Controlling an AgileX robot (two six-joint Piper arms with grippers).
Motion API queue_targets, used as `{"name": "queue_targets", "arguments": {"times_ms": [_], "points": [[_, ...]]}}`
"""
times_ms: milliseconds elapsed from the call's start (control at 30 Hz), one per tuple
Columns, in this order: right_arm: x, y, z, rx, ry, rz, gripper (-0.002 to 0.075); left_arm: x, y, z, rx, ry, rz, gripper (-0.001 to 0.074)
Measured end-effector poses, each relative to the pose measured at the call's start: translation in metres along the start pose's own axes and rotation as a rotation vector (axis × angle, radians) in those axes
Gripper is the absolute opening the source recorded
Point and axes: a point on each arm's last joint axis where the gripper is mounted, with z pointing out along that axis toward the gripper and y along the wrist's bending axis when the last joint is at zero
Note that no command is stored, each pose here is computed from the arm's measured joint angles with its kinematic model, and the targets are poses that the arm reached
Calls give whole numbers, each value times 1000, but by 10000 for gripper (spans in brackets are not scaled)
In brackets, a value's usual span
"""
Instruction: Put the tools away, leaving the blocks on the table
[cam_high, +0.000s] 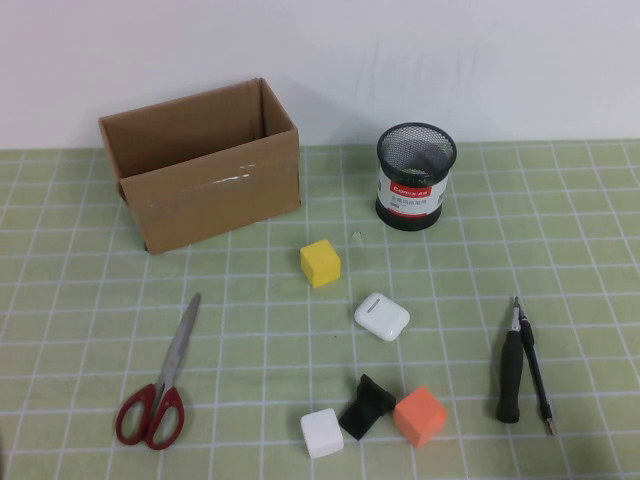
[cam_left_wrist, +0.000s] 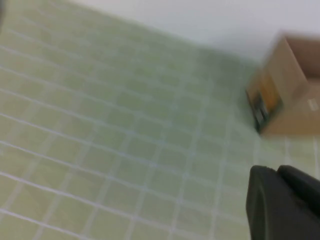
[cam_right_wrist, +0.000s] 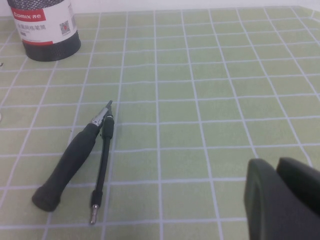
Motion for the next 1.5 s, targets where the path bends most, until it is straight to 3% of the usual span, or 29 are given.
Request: {"name": "queue_targets", "arguments": {"times_ms": [233,467,600,967,1267,1500], "points": [[0,0,0,0,0,0,-7,-2,-26,38,147,236,98,-4],[0,0,0,0,0,0,-7,6,-53,77,362,433,163,-4],[0,0,0,0,0,0,-7,4,-62,98,403,526,191,20],[0,0,0,0,0,0,-7,-14,-80,161,418,683,241,274],[0,0,0,0,0,0,-7,18,-115,195,391,775,387,296],[0,0,0,0,0,0,-7,45,-128,219,355,851,396,297]]}}
